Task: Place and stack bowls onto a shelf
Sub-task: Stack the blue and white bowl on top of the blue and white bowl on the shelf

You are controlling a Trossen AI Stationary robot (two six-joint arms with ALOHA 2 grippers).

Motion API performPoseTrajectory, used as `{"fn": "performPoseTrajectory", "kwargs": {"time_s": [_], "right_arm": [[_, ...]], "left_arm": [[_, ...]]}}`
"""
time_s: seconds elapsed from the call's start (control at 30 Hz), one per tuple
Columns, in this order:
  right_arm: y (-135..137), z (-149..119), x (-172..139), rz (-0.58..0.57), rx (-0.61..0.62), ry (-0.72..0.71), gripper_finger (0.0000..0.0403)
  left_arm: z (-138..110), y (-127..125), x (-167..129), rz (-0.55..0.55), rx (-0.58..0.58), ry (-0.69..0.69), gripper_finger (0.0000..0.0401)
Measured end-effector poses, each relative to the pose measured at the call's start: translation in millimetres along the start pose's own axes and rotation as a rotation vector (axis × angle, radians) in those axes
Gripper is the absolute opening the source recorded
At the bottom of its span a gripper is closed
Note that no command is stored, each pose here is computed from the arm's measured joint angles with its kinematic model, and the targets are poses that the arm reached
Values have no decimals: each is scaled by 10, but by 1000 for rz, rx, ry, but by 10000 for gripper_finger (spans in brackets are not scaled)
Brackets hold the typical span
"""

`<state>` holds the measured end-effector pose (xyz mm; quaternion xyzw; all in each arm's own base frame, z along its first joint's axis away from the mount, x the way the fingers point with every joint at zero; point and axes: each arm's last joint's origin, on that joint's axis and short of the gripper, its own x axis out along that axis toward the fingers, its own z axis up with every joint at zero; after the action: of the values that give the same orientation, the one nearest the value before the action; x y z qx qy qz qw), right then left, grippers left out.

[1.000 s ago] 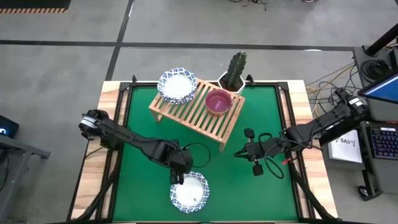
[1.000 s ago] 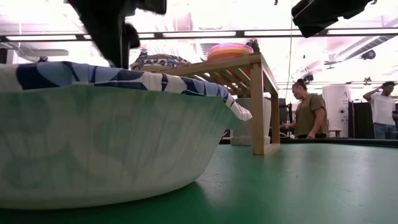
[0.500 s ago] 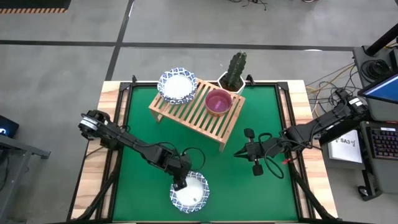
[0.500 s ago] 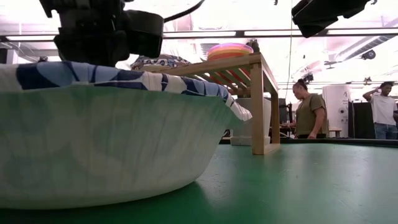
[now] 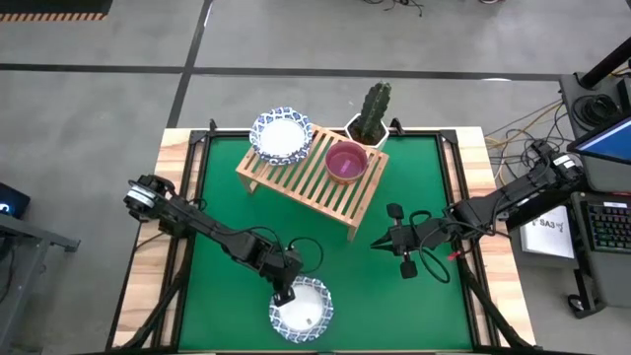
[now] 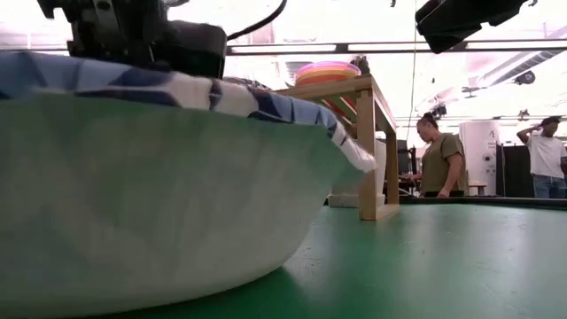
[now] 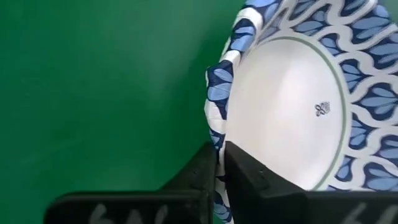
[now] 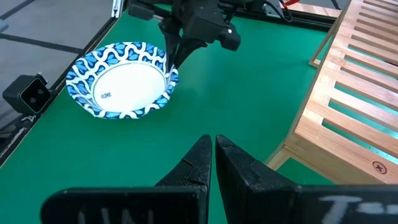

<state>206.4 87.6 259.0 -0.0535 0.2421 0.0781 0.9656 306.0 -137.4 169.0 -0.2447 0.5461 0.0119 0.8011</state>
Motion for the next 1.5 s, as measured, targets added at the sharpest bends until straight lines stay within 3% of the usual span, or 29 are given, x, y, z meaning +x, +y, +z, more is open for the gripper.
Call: {"fn": "performPoseTrajectory", "kwargs": {"time_s": [0.27,0.5,0.63,0.77,0.93,1.1,1.3,1.5], "right_arm": [[0,0,0,0,0,0,12],[0,0,0,0,0,0,12],[0,0,0,0,0,0,12],[0,0,0,0,0,0,12],[0,0,0,0,0,0,12],[0,0,0,0,0,0,12],[0,0,0,0,0,0,12],[0,-1,0,0,0,1,12]], "left_arm": [[123,-189,-262,-41,162,-38,1],[346,-452,-926,-83,284,-188,0],[440,-538,-1472,18,330,-315,0],[527,-489,-2124,272,269,-519,0],[625,-202,-2843,620,73,-696,0],[756,202,-3407,747,-63,-730,0],[952,849,-3768,738,-192,-663,0],[1036,1496,-3816,639,-313,-572,0]]}}
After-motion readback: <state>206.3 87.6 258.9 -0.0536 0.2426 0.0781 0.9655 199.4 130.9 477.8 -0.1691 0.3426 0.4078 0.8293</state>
